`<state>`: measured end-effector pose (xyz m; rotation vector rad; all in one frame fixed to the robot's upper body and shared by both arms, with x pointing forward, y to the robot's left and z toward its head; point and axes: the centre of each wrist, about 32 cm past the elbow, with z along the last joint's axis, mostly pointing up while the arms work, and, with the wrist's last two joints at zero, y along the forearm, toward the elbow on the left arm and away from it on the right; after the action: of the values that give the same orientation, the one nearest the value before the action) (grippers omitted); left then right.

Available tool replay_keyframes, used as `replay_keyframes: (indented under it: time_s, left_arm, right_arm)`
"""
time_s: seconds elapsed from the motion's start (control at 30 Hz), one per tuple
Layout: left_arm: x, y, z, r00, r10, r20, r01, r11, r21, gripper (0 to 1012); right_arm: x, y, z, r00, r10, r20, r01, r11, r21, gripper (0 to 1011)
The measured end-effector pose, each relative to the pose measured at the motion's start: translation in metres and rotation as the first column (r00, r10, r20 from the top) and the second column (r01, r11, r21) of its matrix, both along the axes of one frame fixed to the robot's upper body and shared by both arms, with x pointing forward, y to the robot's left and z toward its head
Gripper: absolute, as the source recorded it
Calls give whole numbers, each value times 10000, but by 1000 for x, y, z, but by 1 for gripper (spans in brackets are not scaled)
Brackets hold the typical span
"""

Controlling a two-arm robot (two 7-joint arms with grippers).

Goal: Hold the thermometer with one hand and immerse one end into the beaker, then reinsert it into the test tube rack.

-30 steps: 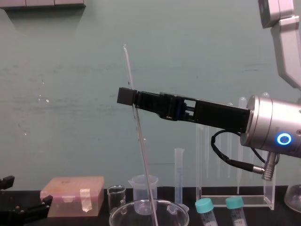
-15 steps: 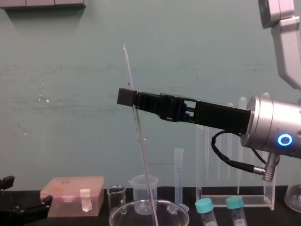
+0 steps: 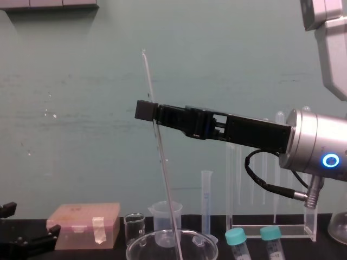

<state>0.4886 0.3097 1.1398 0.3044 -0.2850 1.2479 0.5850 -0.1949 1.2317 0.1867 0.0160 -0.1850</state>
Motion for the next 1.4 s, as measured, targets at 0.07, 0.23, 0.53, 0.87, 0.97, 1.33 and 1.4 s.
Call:
replay_keyframes:
  time_s: [0.07, 0.23, 0.53, 0.87, 0.97, 1.33, 1.4]
  left_arm:
    - [0, 0, 0, 10000, 1, 0, -1, 10000, 0, 1008]
    - [0, 0, 0, 10000, 1, 0, -1, 10000, 1, 1008]
    - [0, 0, 0, 10000, 0, -1, 0, 10000, 0, 1008]
    - [0, 0, 0, 10000, 0, -1, 0, 10000, 1, 1007]
    - [0, 0, 0, 10000, 1, 0, -1, 10000, 1, 1008]
    - [0, 0, 0, 10000, 1, 0, -1, 10000, 1, 1008]
    - [0, 0, 0, 10000, 1, -1, -1, 10000, 1, 1008]
  right_arm:
    - [0, 0, 0, 10000, 1, 3, -1, 10000, -3, 56]
    - [-1, 0, 0, 10000, -15, 4, 15, 10000, -8, 56]
    - [-3, 1, 0, 10000, -14, -1, 14, 10000, -19, 56]
    - [-3, 2, 0, 10000, -15, -22, 15, 10000, -15, 56]
    - [-3, 2, -1, 10000, -26, -29, 26, 10000, -20, 56]
    - [-3, 2, -1, 10000, -58, -50, 58, 10000, -40, 56]
    - [-3, 2, -1, 10000, -59, -52, 59, 10000, -44, 56]
